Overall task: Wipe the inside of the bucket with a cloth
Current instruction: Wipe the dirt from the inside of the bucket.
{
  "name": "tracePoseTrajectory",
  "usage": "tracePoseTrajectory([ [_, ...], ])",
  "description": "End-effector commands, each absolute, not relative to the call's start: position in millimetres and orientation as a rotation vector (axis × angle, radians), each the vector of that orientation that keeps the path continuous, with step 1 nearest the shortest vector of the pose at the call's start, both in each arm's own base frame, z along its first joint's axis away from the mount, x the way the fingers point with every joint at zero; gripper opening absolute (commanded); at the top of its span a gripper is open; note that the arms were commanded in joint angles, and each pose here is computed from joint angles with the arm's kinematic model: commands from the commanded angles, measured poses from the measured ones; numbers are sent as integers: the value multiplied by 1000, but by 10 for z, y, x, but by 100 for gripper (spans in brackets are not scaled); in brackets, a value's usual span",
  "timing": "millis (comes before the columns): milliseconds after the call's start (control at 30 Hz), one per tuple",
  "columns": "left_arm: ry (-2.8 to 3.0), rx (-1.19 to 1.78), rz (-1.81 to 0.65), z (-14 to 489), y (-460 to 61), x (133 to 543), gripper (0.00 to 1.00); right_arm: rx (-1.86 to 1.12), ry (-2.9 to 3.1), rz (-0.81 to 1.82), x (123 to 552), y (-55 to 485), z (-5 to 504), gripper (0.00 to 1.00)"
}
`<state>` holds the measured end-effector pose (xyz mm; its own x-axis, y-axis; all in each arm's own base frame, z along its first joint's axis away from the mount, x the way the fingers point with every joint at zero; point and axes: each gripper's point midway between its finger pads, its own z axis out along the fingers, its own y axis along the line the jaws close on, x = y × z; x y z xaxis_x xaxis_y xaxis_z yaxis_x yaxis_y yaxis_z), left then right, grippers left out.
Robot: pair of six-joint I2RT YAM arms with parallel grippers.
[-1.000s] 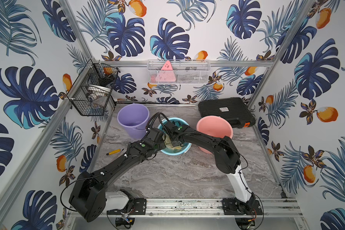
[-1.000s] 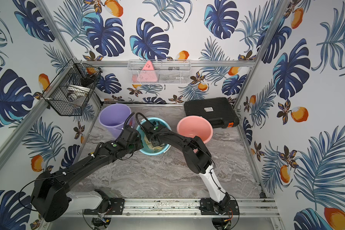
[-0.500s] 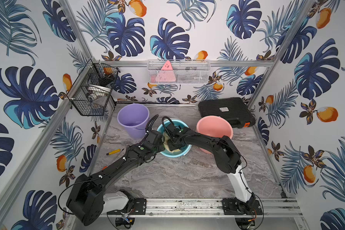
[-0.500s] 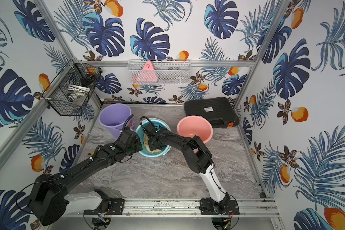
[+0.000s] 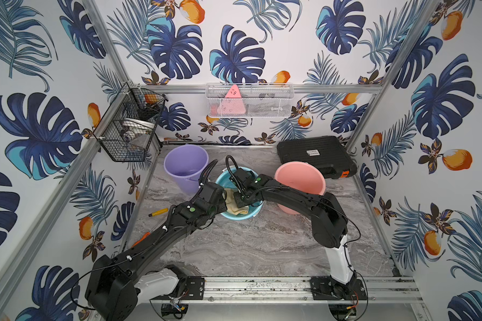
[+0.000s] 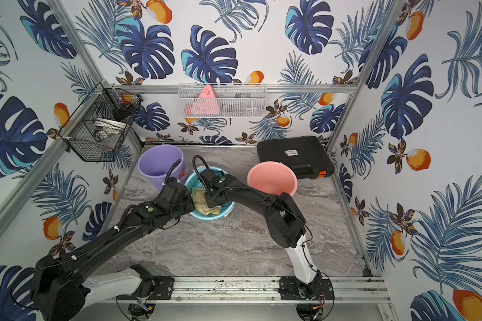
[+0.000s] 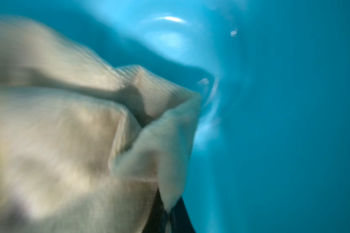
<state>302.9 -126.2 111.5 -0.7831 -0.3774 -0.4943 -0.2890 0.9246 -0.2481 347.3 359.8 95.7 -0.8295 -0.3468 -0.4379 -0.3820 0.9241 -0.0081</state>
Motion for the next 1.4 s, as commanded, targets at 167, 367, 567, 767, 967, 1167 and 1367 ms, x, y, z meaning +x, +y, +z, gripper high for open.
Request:
tracePoseTrajectory([
  [167, 2702, -418, -31, 957, -1031, 2623, 0, -476, 2541, -319, 3744, 3141, 978, 0],
  [367, 2748, -397, 31, 782, -1024, 2622, 0, -552, 2599, -385, 3578, 3258, 507, 0],
  [567, 2800, -368, 78, 628, -1075, 2689, 0, -574, 2672, -447, 3541, 3280, 123, 0],
  [767, 2788, -382, 51, 532, -1131, 2763, 0, -651, 2818, -118, 3330, 3710, -206, 0],
  [967, 2822, -386, 46, 365, -1188, 2784, 0, -749, 2728, 625, 3048, 4477, 269, 0],
  [1167, 2796, -400, 60, 356, -1192, 2876, 0, -781, 2585, 1009, 2885, 4738, 927, 0],
  [1367, 2730, -420, 86, 525, -1150, 2996, 0, -717, 2711, 735, 3022, 4499, 759, 0],
])
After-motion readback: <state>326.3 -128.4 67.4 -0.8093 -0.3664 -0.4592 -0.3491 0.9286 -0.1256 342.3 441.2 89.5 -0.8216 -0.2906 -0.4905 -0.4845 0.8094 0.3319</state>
